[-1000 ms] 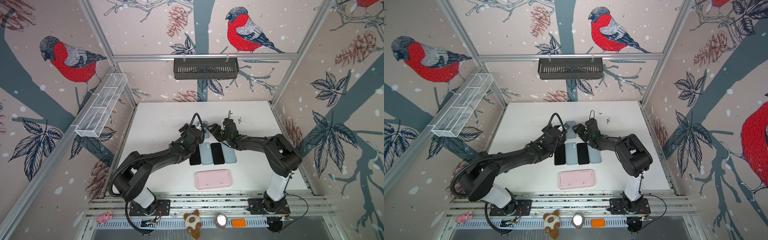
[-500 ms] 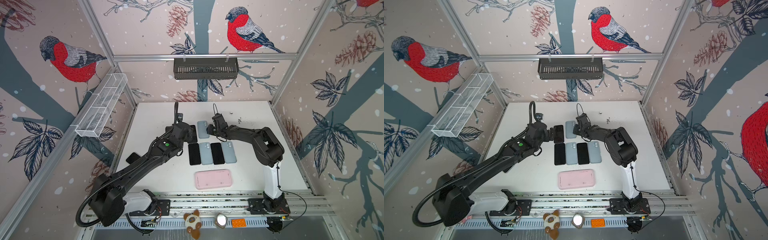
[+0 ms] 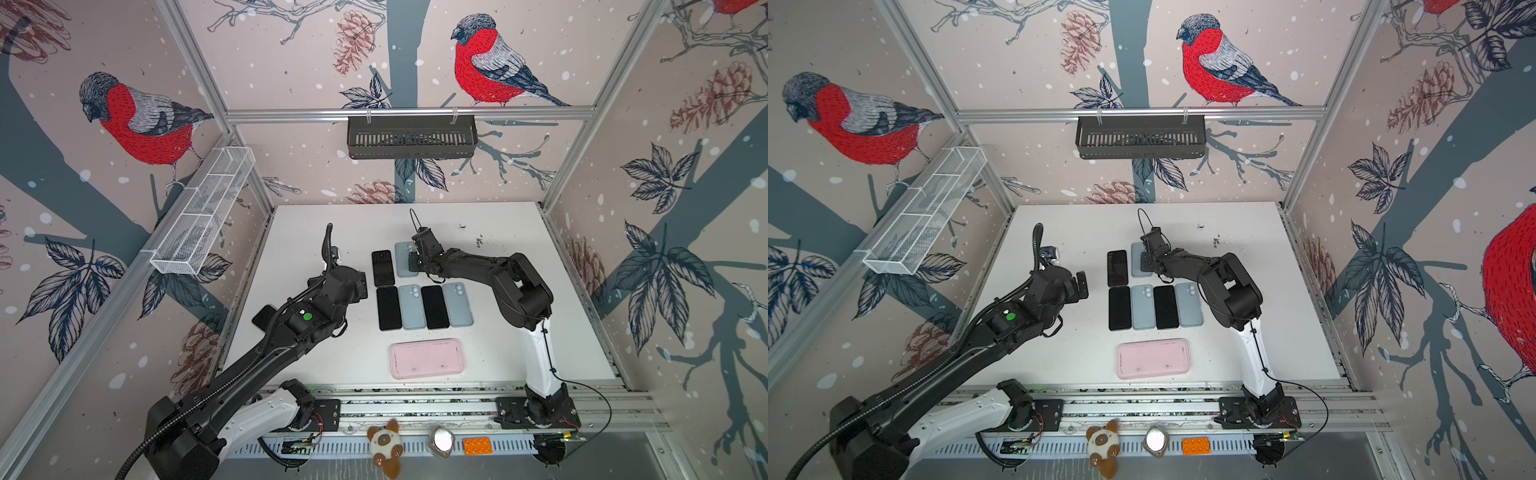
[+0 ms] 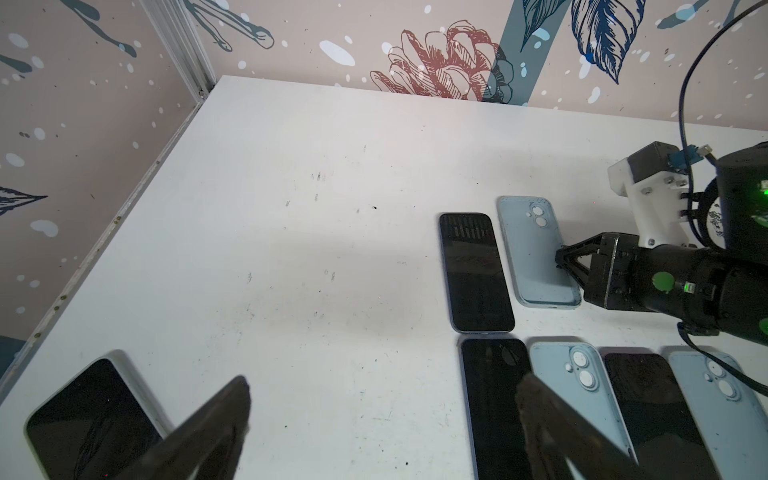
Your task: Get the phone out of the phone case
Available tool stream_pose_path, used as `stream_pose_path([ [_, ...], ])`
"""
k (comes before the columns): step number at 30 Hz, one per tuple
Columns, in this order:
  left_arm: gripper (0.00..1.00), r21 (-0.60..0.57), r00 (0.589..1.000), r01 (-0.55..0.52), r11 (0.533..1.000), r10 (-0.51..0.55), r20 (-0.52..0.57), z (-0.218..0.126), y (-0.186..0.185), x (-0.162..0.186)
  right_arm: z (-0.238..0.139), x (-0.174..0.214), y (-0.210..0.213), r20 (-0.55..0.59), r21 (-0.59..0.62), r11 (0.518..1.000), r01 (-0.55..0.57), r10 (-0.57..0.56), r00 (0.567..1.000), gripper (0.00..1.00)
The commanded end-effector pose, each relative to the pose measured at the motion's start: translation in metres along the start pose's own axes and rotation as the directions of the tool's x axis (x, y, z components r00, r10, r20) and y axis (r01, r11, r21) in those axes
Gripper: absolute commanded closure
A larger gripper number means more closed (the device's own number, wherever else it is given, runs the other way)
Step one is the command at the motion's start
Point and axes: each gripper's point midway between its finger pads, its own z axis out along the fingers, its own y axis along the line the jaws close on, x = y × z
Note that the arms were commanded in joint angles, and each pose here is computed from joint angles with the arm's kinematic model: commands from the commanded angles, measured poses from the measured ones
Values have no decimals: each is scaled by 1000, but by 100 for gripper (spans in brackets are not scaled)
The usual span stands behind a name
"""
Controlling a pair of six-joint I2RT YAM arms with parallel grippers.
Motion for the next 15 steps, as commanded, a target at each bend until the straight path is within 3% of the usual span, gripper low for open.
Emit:
stream_pose_path([
  [1, 1, -42, 999, 35, 999, -35, 6, -3, 12, 3, -1, 6, 0, -12, 38, 997, 71, -70, 997, 89],
  [7, 1, -46, 998, 66, 997, -66, 0, -3, 17, 11, -7, 11, 8, 0, 45, 990, 132, -132, 991, 93],
  [10, 1, -55, 996, 88, 995, -89, -3, -4, 21, 14, -8, 11, 5, -2, 60, 990, 129, -129, 992, 89],
  [13, 1, -64, 992, 126, 990, -126, -4, -4, 27, 17, -15, 6, 2, 27, 54, 992, 110, -112, 993, 73],
  [15, 1, -75, 986, 163, 984, -164, -6, -3, 35, 20, -27, -2, 5, 60, 38, 994, 101, -103, 993, 51],
])
